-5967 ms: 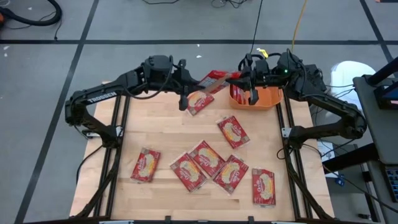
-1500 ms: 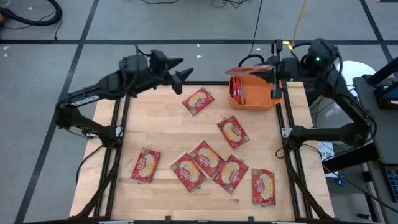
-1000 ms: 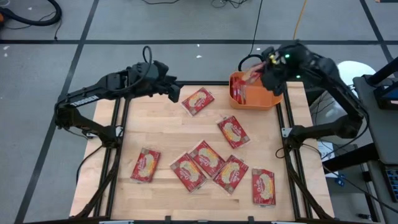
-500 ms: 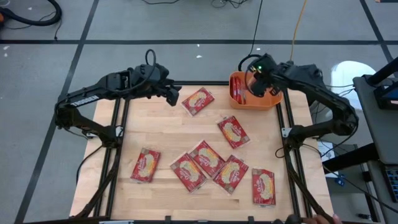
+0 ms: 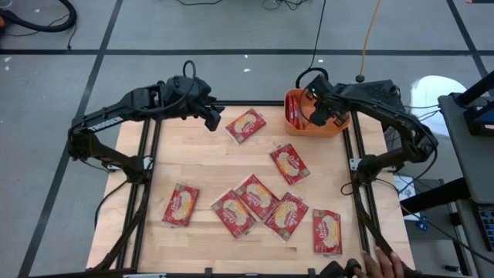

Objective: Sort popcorn bags into baskets
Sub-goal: Put the red popcorn bag into the orange bin

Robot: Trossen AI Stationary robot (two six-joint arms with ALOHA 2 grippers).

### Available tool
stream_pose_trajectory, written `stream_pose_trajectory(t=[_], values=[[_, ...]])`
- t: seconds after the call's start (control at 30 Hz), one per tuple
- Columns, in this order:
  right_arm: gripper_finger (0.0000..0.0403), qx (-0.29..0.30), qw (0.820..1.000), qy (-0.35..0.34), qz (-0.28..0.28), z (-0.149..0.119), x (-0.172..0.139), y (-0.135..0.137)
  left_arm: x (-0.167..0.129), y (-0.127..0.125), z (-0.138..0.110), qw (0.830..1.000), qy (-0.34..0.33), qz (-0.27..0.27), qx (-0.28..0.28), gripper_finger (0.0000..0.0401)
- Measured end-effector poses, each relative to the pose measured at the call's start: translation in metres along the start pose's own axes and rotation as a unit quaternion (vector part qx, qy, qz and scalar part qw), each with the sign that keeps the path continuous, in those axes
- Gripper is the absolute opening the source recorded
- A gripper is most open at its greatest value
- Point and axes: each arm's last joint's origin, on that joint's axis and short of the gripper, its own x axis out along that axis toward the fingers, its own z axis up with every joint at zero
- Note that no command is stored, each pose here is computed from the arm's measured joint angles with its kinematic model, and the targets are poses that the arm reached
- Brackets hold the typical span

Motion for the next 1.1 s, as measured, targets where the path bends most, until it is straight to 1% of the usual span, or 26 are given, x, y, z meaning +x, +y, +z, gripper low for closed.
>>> stream_pose_trajectory(t=[0.13,0.27,0.4,0.53,0.63,0.73,0.87,1.1], values=[[0.0047,0.002,1.0,-0.005,-0.007,0.004,0.011,-0.005,0.0,0.0,0.0,1.0,0.001,-0.004,-0.004,0.023],[0.0047,-0.001,1.0,-0.018,0.003,0.008,0.021,-0.007,0.0,-0.001,0.0,1.0,0.002,-0.006,-0.007,0.023],[0.0047,-0.004,1.0,-0.019,-0.002,0.01,0.029,-0.009,0.0,-0.001,0.0,1.0,0.001,-0.006,-0.007,0.023],[0.0048,0.019,0.999,-0.017,-0.039,0.011,0.034,-0.013,0.0,-0.001,0.0,1.0,0.001,-0.006,-0.007,0.023],[0.0051,0.045,0.997,-0.026,-0.056,0.012,0.035,-0.015,0.0,-0.001,0.0,1.0,0.001,-0.006,-0.007,0.023],[0.0065,0.052,0.995,-0.052,-0.071,0.013,0.034,-0.018,0.0,-0.001,0.0,1.0,0.001,-0.006,-0.007,0.023],[0.0091,0.06,0.992,-0.063,-0.089,0.014,0.034,-0.022,0.0,-0.001,0.0,1.0,0.001,-0.006,-0.007,0.023],[0.0132,0.077,0.988,-0.102,-0.09,0.011,0.035,-0.022,0.0,-0.001,0.0,1.0,0.001,-0.006,-0.007,0.023]])
